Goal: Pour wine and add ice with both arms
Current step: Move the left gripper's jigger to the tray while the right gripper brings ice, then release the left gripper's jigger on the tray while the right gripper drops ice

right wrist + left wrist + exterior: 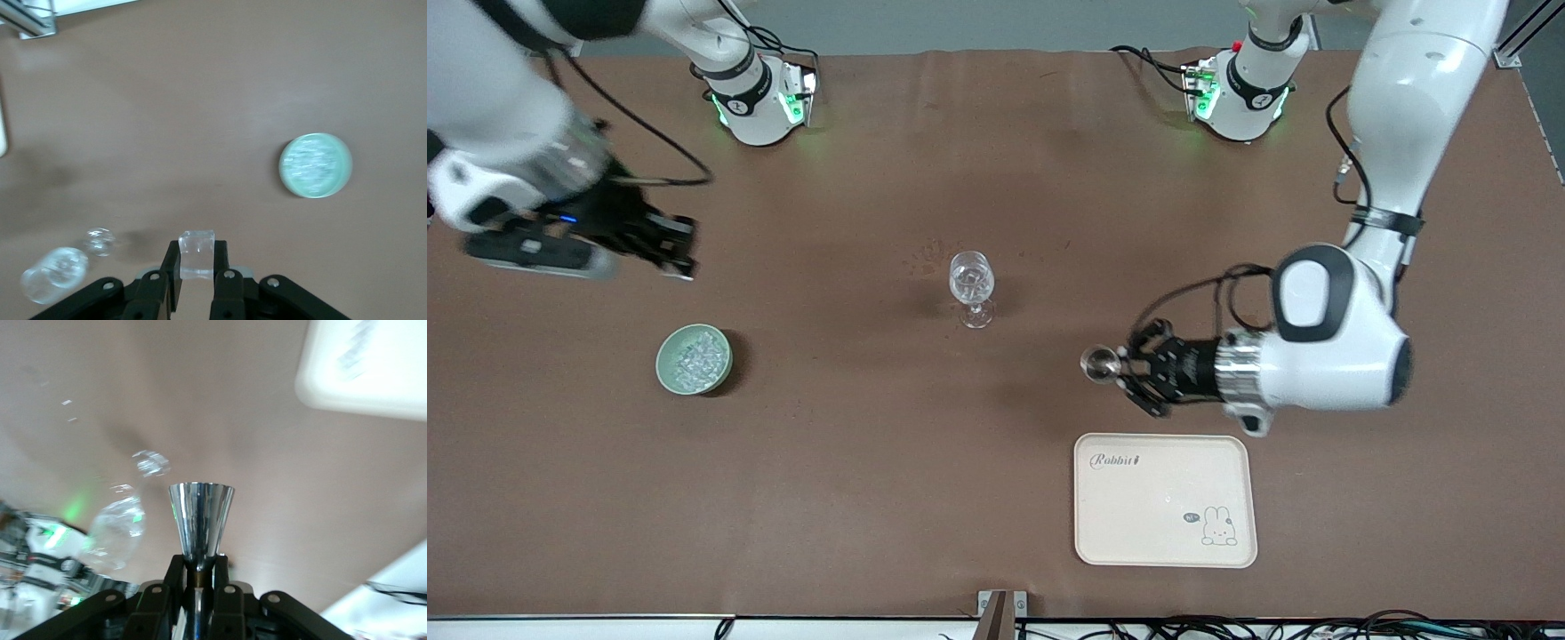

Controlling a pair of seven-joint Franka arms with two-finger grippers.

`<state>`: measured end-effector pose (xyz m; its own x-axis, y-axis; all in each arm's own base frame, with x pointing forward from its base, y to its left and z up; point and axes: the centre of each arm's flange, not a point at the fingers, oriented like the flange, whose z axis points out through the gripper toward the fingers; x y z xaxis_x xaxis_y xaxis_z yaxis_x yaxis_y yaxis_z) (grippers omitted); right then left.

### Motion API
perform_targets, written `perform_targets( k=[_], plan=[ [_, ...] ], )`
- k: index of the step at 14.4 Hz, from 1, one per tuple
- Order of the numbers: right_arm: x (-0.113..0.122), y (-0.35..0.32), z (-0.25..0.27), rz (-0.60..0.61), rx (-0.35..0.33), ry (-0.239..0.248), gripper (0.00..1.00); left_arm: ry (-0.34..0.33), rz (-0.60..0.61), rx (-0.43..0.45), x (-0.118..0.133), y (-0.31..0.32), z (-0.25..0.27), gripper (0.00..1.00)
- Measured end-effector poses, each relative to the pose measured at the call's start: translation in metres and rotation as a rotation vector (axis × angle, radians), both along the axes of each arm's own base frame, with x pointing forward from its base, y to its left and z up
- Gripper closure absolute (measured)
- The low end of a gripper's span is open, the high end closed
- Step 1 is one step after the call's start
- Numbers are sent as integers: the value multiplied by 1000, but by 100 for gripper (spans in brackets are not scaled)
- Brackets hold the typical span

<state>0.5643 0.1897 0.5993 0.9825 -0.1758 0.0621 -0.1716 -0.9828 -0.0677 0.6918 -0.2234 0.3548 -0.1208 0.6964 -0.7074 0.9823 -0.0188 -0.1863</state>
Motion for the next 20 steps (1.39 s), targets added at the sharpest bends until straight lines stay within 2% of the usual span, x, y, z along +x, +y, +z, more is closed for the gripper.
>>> perform_targets(
  k=[4, 7, 10, 13, 17, 20],
  plan=[
    [-6, 120, -76, -69, 13, 35, 78, -59, 279, -96, 45, 75, -39, 78],
    [-26, 184, -119, -89, -2, 69, 78, -81, 387, -203, 66, 107, -81, 78],
    [-51, 225, -140, -92, -22, 97, 78, -156, 382, -254, 74, 136, -127, 78],
    [-71, 255, -156, -92, -32, 107, 78, -236, 350, -276, 71, 157, -171, 78],
    [-83, 276, -183, -103, -52, 126, 78, -292, 344, -296, 66, 176, -208, 78],
    [-88, 284, -197, -107, -66, 138, 78, -298, 350, -306, 63, 180, -220, 78]
  ],
)
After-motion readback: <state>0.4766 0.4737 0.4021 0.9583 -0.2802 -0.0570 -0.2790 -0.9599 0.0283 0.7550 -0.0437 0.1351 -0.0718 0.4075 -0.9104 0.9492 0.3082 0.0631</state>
